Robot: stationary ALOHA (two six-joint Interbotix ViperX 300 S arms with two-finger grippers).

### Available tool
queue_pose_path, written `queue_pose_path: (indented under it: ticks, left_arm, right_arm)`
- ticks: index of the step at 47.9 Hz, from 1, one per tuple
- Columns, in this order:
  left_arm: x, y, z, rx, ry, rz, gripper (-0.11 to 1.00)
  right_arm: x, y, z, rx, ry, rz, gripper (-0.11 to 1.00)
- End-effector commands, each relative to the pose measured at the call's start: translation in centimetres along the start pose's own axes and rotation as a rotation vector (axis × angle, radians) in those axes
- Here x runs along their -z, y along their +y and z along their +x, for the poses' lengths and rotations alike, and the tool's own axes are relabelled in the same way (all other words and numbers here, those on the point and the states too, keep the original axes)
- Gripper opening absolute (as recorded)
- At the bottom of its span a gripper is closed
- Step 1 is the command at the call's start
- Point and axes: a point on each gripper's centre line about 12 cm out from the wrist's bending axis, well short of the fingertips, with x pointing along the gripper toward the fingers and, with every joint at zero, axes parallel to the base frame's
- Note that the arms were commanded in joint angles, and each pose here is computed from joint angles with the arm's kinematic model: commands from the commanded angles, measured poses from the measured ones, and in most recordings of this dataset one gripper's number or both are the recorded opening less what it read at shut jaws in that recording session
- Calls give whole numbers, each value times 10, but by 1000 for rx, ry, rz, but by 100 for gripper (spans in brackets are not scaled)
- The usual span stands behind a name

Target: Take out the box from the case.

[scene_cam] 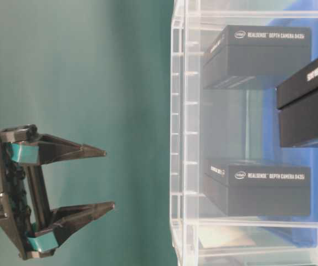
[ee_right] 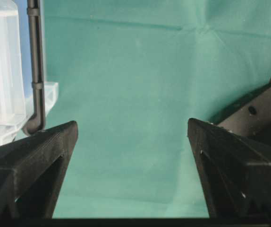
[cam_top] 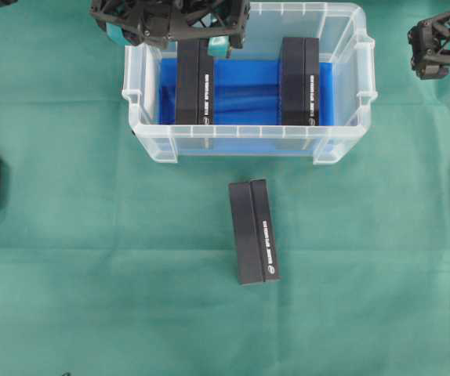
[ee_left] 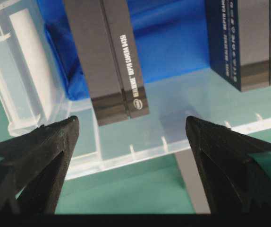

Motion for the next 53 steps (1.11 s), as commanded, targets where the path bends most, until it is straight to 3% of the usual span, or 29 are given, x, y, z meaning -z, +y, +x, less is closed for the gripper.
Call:
queue_pose_path:
  ticks: [1,11,31,53]
  left_arm:
    - [-2,0,-7,23,-15,-4,94]
    - [1,4,10,12,-9,-4,94]
    - [8,15,59,-2,9,-46,94]
    - [11,15,101,-28,33,-44,94]
  right_arm:
    - [0,2,-4,-17,-4,-4,92]
    - [1,2,-4,-16,-4,-9,92]
    - [3,3,-4,-17,-3,-18,92]
    - [6,4,-4,-21,0,-30,92]
